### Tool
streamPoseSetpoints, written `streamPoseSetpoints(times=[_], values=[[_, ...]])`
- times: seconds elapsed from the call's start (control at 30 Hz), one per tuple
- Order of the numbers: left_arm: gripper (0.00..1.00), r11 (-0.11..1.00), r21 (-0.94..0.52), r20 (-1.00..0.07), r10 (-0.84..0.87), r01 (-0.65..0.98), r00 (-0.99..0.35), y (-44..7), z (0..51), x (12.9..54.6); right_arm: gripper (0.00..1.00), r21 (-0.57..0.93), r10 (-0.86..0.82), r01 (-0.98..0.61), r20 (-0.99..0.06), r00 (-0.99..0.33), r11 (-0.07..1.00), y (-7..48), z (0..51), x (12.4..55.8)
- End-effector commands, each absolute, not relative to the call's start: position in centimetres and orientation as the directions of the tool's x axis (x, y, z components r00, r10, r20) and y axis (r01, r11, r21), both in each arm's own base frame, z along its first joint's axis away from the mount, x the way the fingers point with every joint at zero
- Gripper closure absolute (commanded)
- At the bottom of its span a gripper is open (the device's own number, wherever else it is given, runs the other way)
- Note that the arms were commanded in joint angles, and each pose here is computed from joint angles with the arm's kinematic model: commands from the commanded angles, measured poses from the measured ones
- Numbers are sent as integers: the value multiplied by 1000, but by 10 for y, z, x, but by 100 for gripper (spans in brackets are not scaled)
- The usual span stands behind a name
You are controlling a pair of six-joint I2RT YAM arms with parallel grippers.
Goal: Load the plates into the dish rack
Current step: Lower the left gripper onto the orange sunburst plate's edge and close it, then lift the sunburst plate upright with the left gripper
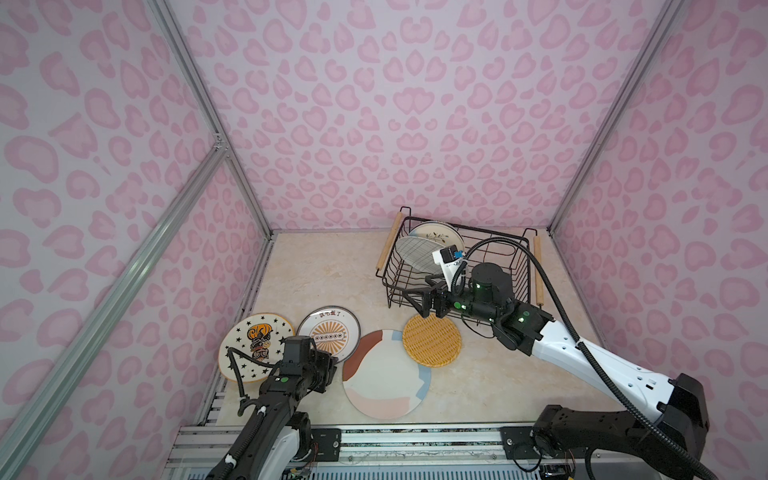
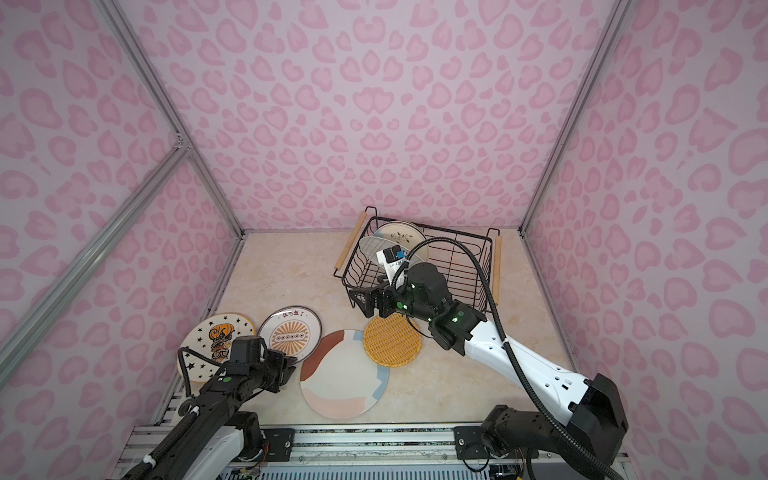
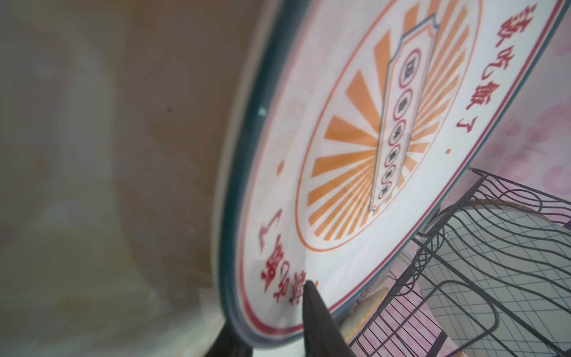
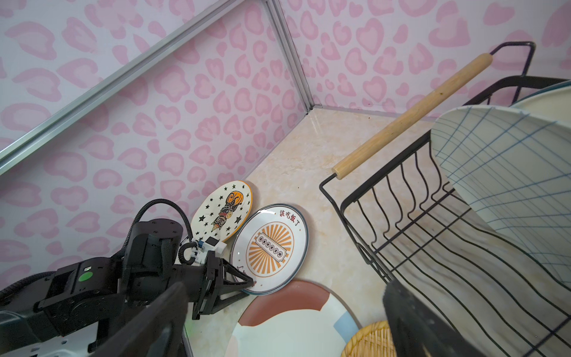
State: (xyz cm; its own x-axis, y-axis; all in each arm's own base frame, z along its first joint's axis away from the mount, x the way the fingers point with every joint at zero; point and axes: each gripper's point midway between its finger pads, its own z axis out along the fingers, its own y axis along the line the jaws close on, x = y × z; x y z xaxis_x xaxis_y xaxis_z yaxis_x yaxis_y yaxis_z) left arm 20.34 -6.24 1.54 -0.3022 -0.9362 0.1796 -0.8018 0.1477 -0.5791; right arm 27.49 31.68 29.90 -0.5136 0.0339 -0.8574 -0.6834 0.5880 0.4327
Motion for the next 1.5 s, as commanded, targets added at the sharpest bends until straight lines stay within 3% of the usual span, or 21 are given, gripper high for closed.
streamPoseSetpoints(times=[0.0,0.27,0.93,1.13,1.47], values=[[80,138,-499,174,-951,-855,-255,-55,-1,190,2,435,47,-693,-863,-503,575,318,304,274],[96,191,-527,120,-948,-828,-295,-52,17,200,2,415,26,-694,-867,-497,588,315,302,273],[96,410,-678,-223,-905,-610,-361,-27,113,238,2,392,-26,-687,-858,-512,612,316,288,275],[96,512,-698,-354,-855,-501,-380,-23,164,255,2,407,-29,-670,-842,-539,621,317,288,284],[96,630,-736,-553,-771,-247,-317,-24,290,275,2,506,70,-614,-803,-592,605,308,318,320]])
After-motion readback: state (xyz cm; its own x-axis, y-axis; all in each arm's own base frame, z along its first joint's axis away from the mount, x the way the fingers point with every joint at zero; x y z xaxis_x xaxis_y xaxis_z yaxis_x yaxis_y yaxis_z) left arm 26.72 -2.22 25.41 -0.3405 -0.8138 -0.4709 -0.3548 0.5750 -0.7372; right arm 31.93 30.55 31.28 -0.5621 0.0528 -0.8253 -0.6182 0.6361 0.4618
